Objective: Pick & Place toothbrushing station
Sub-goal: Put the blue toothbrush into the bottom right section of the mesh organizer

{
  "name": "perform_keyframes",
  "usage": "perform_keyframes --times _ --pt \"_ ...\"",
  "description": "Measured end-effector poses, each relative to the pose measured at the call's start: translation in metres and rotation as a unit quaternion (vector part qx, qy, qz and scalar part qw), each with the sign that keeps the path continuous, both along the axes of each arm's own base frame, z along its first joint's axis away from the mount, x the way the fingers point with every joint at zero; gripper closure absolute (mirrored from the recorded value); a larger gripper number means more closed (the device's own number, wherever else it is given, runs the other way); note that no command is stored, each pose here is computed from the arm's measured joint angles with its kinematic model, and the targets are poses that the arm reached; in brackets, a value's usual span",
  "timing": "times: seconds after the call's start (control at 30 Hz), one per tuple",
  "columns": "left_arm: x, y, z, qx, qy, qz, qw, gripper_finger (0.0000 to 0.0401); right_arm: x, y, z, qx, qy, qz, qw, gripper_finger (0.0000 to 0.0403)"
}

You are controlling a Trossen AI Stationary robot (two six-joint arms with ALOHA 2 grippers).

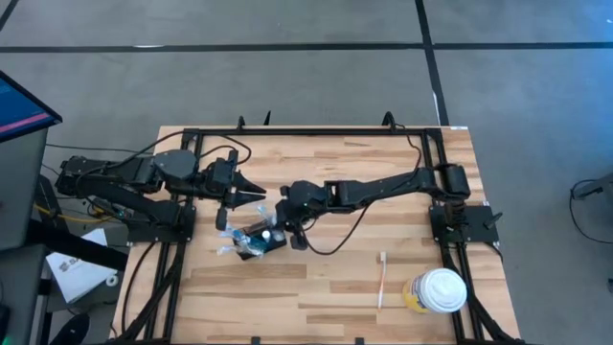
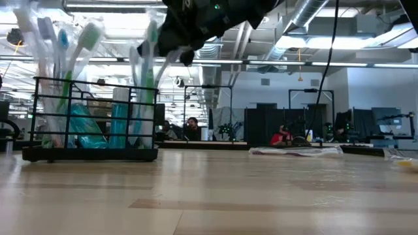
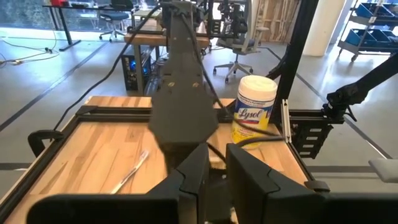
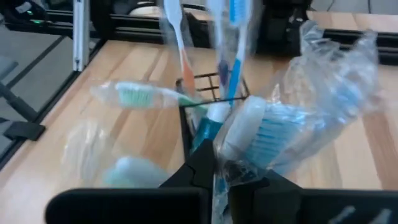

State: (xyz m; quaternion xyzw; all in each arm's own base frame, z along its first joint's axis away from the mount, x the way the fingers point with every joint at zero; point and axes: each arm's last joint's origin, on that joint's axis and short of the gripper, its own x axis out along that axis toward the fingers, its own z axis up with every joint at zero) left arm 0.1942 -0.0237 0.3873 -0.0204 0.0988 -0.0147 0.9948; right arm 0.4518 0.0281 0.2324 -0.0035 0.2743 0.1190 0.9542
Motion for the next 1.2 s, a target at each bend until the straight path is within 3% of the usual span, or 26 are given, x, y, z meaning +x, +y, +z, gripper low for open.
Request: perform_keyframes --times 0.27,0.77,1.2 --pt "0.0001 -0.0001 0.0005 0.0 -0.003 0.0 1.0 0.0352 0.0002 0.0013 -0.0011 -0.002 0.0 0.003 1.0 0.0384" --pt "0.0002 0.0 0.0012 -0.001 -0.006 0.0 1.0 0.035 -0.0014 0.002 -0.0035 -0.006 0.013 0.009 1.0 0.0344" --pt "0.0002 -0.0001 0.0013 -0.001 -0.007 0.0 1.0 0.035 -0.0013 -0.0012 -0.0028 -0.011 0.009 0.021 1.0 0.0273"
